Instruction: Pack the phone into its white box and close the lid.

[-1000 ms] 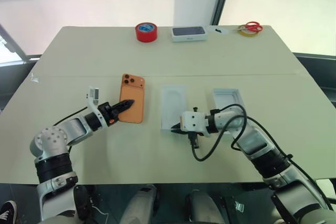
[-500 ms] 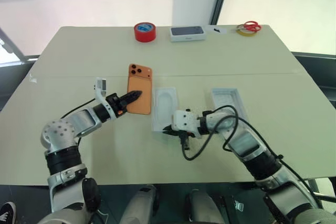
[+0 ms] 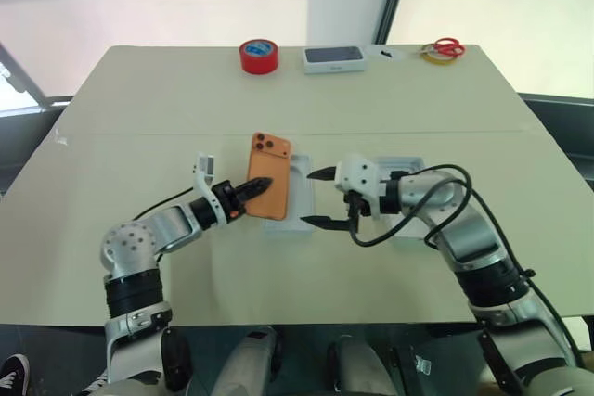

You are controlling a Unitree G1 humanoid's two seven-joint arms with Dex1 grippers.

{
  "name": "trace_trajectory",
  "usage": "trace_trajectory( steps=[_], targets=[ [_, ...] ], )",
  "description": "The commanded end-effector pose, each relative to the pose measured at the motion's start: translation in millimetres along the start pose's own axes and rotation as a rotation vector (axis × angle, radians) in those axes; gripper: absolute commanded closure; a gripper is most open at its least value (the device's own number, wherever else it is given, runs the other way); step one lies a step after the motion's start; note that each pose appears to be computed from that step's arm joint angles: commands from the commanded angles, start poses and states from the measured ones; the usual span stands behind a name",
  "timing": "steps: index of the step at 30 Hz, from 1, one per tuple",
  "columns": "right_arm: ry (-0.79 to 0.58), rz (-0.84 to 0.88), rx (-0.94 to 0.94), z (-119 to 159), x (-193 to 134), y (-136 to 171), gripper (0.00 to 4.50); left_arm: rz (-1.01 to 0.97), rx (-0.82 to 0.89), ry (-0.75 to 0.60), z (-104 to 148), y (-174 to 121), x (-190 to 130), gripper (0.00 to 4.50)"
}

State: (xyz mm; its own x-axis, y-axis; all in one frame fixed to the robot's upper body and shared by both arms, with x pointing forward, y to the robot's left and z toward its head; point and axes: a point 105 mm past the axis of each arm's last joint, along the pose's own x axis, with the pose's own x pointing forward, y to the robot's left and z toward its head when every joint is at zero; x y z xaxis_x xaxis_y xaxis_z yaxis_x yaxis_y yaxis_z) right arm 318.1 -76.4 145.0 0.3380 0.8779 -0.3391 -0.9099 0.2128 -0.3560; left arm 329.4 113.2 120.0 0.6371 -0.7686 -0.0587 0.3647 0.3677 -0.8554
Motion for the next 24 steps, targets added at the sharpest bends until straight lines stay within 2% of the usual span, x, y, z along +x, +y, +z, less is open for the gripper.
trace_trajectory(
  steps=[1, 6, 18, 20, 21, 24],
  targets=[
    [0.014, -0.068, -0.043, -9.4, -18.2, -20.0, 0.07, -0.056, 0.007, -0.018, 0.3, -11.9, 6.5, 4.5],
    [0.03, -0.083, -0.054, -17.1, -20.5, -25.1, 0.07, -0.047, -0.008, -0.008, -11.0, -9.5, 15.8, 4.5],
    [0.046, -0.11, -0.069, -24.5, -21.3, -29.6, 0.07, -0.01, -0.015, -0.051, -7.6, -7.6, 14.2, 4.5],
    [0.045, -0.119, -0.071, -24.1, -21.6, -32.8, 0.0, -0.002, -0.037, -0.054, -9.8, -5.4, 16.1, 3.51],
    [0.045, -0.12, -0.07, -23.9, -21.8, -33.6, 0.0, 0.02, -0.024, -0.052, -11.1, -3.1, 16.7, 3.27],
    [0.052, -0.128, -0.072, -24.5, -23.2, -36.6, 0.0, 0.019, -0.026, -0.026, -16.8, -4.8, 17.2, 1.75]
  ],
)
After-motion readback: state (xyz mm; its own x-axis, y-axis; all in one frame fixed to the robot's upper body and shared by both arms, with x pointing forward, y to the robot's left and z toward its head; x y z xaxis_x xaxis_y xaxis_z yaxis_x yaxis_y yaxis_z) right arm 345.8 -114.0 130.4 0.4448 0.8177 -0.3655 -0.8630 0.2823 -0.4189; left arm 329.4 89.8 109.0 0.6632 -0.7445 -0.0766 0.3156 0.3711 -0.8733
